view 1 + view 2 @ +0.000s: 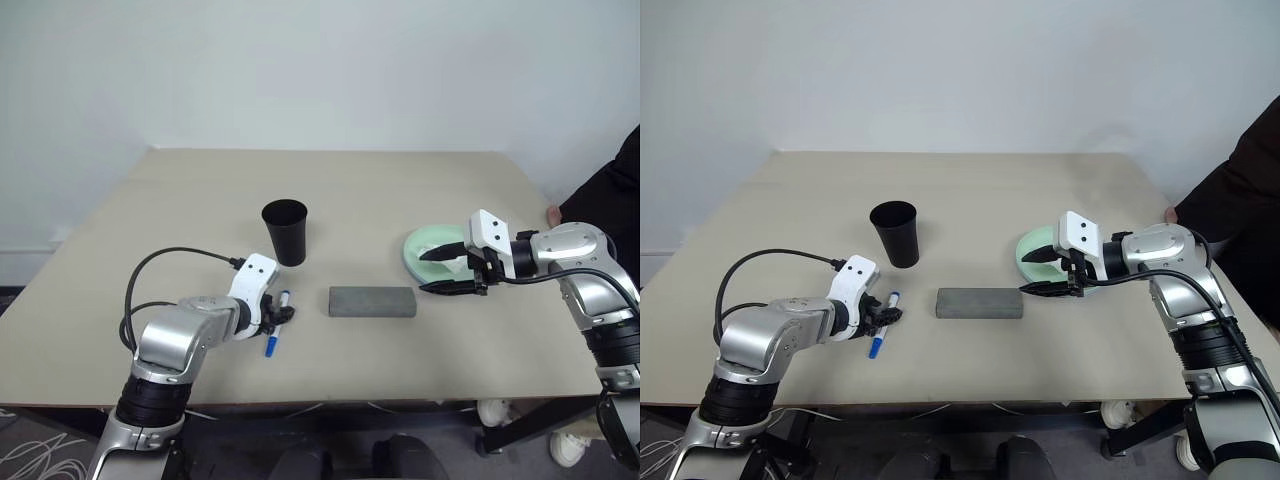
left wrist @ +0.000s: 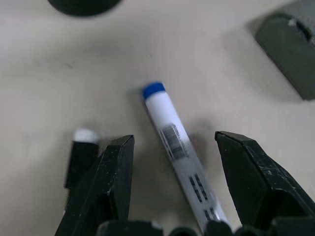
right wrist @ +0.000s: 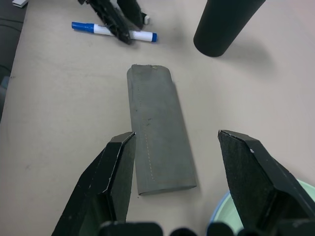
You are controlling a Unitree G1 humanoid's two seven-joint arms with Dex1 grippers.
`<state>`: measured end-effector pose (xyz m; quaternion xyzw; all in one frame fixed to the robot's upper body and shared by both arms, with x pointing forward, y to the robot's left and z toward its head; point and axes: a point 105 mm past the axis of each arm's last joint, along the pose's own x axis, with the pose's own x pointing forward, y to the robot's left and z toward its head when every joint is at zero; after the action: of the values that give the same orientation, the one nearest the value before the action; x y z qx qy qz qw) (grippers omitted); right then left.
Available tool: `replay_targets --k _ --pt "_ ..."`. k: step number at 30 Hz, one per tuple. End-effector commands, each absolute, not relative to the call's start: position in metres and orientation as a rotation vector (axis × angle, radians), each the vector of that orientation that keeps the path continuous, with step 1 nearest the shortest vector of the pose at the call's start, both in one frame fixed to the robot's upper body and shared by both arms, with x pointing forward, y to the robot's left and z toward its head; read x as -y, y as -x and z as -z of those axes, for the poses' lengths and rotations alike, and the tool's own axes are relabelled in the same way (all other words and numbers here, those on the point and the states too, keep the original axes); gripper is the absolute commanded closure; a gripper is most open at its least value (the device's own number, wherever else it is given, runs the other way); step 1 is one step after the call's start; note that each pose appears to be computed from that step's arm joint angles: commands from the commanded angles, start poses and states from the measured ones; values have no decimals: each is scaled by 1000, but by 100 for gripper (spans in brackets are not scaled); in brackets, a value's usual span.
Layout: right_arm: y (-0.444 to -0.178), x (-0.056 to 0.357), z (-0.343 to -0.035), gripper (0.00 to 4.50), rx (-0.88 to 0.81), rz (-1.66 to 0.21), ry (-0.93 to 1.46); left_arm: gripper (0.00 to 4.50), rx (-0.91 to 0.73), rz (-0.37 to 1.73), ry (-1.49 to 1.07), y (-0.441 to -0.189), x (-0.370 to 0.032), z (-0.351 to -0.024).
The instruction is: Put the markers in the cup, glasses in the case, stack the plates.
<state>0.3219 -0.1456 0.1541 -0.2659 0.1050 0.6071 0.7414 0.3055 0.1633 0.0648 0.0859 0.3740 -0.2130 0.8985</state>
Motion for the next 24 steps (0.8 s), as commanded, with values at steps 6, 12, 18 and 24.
replay_targets --k 6,12,18,24 --pt "-322 143 -168 162 -168 -1325 614 208 -823 425 -220 -302 -165 -61" --pt "-324 143 -168 162 -164 -1321 612 399 -835 433 -212 -303 -164 -62" --pt "-325 142 -169 162 -158 -1321 611 438 -792 459 -261 -310 -166 -71" --pt "-325 140 -170 162 -156 -1325 609 438 -448 645 -523 -327 -147 -131"
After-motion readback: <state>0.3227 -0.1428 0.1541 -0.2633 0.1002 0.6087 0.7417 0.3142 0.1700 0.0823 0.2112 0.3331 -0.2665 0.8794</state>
